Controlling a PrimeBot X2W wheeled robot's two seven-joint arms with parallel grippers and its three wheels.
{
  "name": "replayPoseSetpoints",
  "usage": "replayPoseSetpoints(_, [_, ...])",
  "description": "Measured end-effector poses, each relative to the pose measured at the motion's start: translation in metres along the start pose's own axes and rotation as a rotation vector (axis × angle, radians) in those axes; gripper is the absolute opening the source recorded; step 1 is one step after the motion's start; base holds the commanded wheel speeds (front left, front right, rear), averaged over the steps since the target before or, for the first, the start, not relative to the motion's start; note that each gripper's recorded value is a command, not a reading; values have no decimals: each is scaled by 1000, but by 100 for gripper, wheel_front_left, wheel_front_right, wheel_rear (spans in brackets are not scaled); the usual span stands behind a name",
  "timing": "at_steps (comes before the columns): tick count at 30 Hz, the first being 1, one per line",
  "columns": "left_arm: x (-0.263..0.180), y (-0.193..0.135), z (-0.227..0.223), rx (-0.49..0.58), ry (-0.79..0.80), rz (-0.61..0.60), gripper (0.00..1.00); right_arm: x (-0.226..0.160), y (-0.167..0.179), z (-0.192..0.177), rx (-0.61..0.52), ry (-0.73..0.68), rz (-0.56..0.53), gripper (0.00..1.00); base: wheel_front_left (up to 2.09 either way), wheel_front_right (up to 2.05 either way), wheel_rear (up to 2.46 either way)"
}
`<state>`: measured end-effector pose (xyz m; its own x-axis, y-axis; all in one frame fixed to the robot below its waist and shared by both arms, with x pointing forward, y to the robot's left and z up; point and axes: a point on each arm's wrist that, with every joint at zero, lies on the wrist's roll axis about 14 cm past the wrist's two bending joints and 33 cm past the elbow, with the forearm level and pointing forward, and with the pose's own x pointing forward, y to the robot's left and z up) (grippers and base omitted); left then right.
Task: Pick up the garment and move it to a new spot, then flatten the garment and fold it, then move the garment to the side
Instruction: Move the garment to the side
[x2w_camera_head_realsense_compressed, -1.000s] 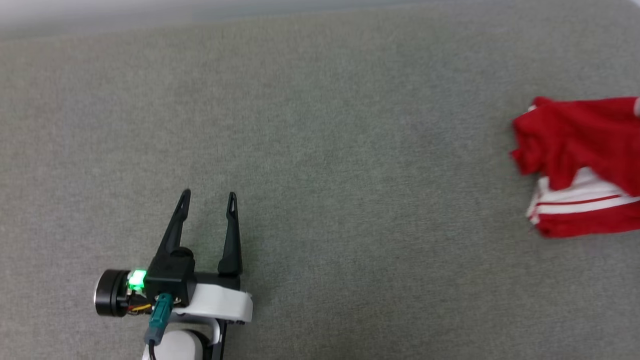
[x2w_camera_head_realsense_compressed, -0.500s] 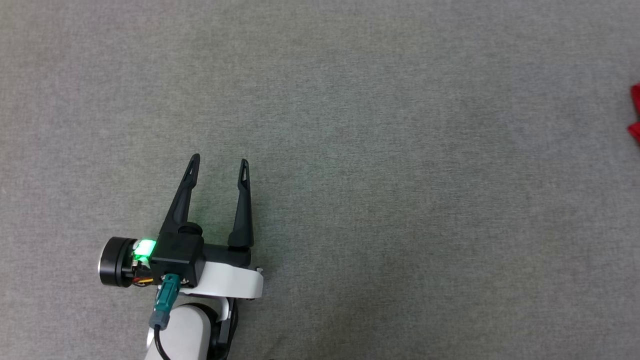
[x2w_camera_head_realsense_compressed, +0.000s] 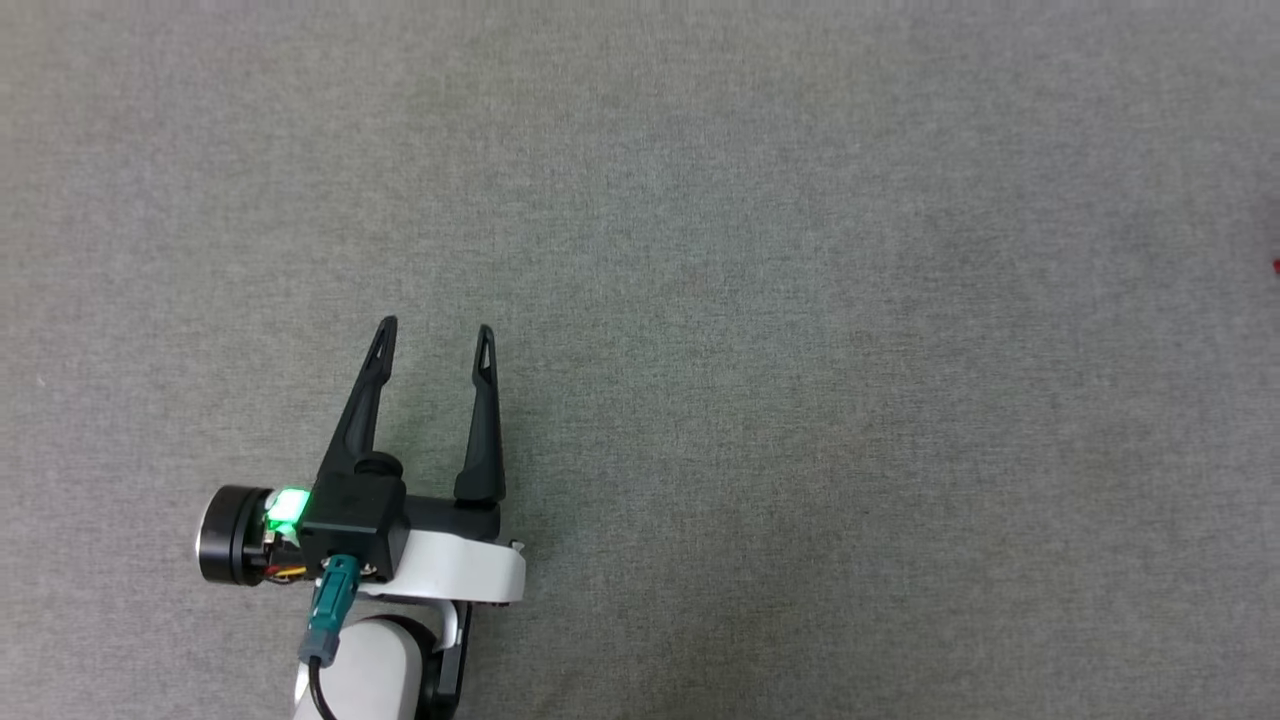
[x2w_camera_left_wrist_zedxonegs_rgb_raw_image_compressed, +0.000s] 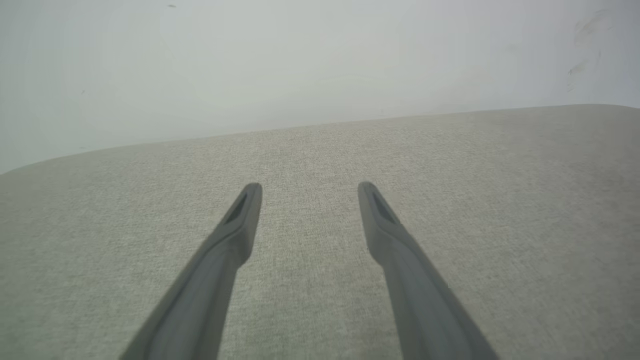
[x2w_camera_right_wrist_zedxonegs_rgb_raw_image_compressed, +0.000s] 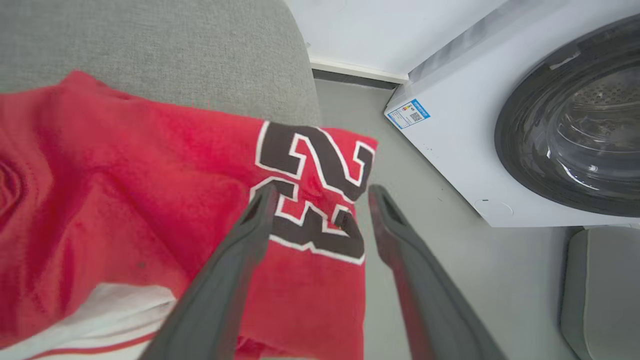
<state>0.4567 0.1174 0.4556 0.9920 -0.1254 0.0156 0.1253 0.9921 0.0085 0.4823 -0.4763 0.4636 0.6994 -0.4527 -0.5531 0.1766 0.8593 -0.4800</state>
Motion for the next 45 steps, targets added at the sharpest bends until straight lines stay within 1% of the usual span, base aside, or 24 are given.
replayPoseSetpoints(5, [-10,1,10,0,-12,11,100,-17,4,37,10,-174,9,100,0,0,0])
replayPoseSetpoints(11, [-30,7,26,0,-32,39,100,-59,-3,93,45,-479,-3,100,0,0,0])
replayPoseSetpoints(15, [-46,13,34,-1,-40,67,100,-93,3,124,123,-684,10,100,0,0,0])
replayPoseSetpoints(17, [-55,18,37,1,-42,85,100,-114,12,141,174,-799,32,100,0,0,0])
replayPoseSetpoints(19, [-64,21,40,3,-44,99,100,-132,26,149,204,-885,64,100,0,0,0])
replayPoseSetpoints(23, [-80,26,46,11,-56,118,100,-164,53,157,270,-996,135,100,0,0,0])
replayPoseSetpoints(28, [-95,35,53,18,-70,143,100,-198,101,157,332,-1065,263,100,0,0,0])
replayPoseSetpoints(34, [-108,42,57,16,-81,167,100,-229,160,135,377,-1065,405,100,0,0,0])
replayPoseSetpoints(39, [-116,44,60,12,-92,174,100,-240,182,104,407,-1012,453,100,0,0,0])
replayPoseSetpoints(45, [-123,47,62,7,-99,183,100,-248,200,74,448,-952,484,100,0,0,0])
